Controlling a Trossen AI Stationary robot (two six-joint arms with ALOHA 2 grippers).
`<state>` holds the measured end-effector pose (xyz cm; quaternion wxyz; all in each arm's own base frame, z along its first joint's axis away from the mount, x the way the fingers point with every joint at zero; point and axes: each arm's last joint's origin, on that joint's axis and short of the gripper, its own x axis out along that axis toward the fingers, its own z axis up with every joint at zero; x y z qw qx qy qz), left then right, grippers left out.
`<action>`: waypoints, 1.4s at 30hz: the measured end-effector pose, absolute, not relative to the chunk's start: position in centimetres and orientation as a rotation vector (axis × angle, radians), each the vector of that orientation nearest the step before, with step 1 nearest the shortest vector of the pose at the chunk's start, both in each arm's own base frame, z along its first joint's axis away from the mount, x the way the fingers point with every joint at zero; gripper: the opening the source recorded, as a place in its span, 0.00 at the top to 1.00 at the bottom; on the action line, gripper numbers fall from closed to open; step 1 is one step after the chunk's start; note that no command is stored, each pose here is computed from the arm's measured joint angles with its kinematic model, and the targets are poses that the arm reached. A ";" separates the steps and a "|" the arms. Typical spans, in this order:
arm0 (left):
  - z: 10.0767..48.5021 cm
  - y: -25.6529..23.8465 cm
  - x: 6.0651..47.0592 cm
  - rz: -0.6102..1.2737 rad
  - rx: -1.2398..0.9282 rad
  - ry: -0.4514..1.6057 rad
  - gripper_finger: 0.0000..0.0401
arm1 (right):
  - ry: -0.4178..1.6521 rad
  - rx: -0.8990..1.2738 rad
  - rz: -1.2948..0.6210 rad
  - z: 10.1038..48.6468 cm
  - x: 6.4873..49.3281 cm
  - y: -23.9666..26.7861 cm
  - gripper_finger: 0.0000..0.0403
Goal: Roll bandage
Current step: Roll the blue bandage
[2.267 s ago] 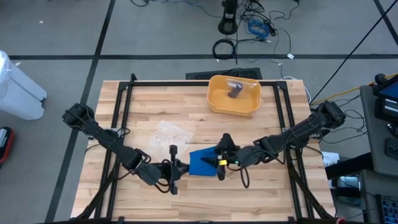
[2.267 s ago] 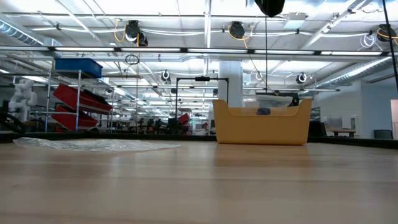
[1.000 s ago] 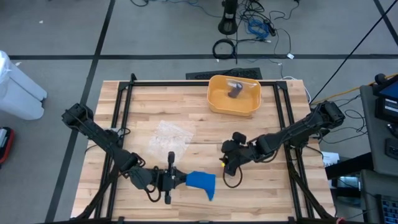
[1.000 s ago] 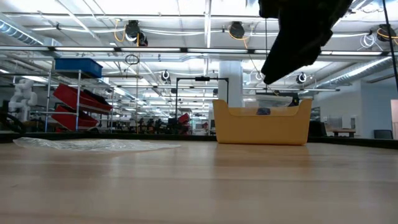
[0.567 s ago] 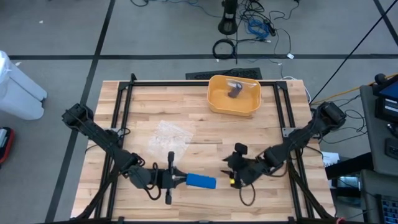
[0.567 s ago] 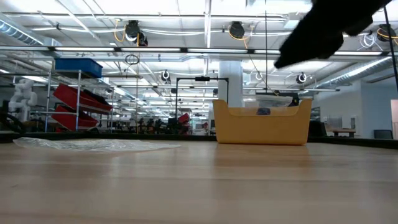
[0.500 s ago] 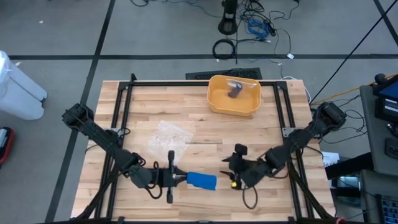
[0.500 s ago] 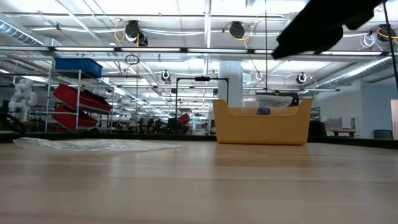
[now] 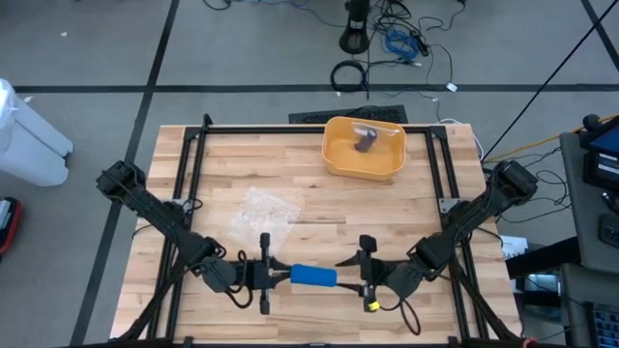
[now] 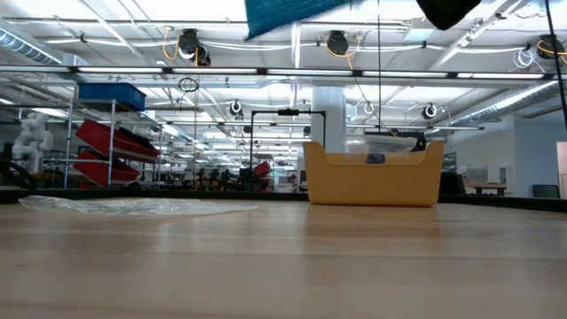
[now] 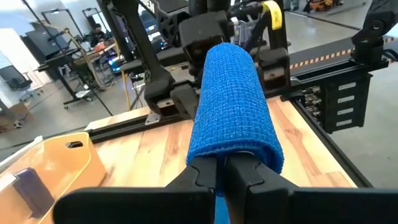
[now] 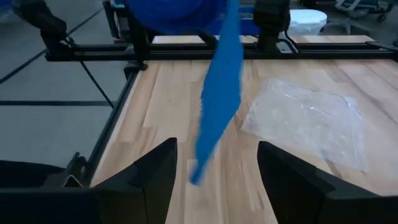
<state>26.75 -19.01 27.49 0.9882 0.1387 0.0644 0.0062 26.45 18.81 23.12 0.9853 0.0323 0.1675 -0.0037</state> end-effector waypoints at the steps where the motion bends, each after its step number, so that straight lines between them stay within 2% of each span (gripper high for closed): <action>1: 27.5 -19.0 26.8 0.013 0.276 0.130 0.98 | 0.334 0.061 -0.008 22.9 26.7 18.9 0.48; 6: 27.5 -18.9 26.8 0.031 0.268 0.130 0.98 | 0.282 0.060 -0.009 21.8 28.0 19.3 0.48; 9: 27.5 -18.9 26.7 0.050 0.268 0.131 0.98 | 0.251 0.056 -0.012 21.1 28.8 19.5 0.52; 12: 27.5 -18.8 26.7 0.070 0.268 0.129 0.98 | 0.247 0.058 -0.024 20.3 29.4 19.4 0.65; 15: 27.6 -18.8 26.7 0.089 0.264 0.125 0.98 | 0.253 0.053 -0.036 19.5 29.8 19.3 0.87; 17: 27.6 -18.8 26.7 0.093 0.264 0.125 0.98 | 0.239 0.037 -0.036 19.2 30.1 19.3 0.96; 23: 27.6 -18.6 26.7 0.144 0.269 0.128 0.98 | 0.192 0.029 -0.016 18.9 30.5 19.7 1.00; 29: 27.5 -18.7 26.5 0.200 0.300 0.143 0.98 | 0.209 0.067 0.097 18.9 30.1 20.6 1.00; 32: 27.3 -18.7 26.5 0.190 0.382 0.165 0.98 | 0.204 0.070 0.118 19.0 29.8 21.1 1.00; 36: 26.9 -18.6 26.4 0.186 0.441 0.202 0.98 | 0.183 0.099 0.222 20.2 30.0 21.9 1.00; 42: 26.7 -18.3 26.6 0.192 0.451 0.215 0.98 | 0.123 0.096 0.270 22.4 30.8 22.6 1.00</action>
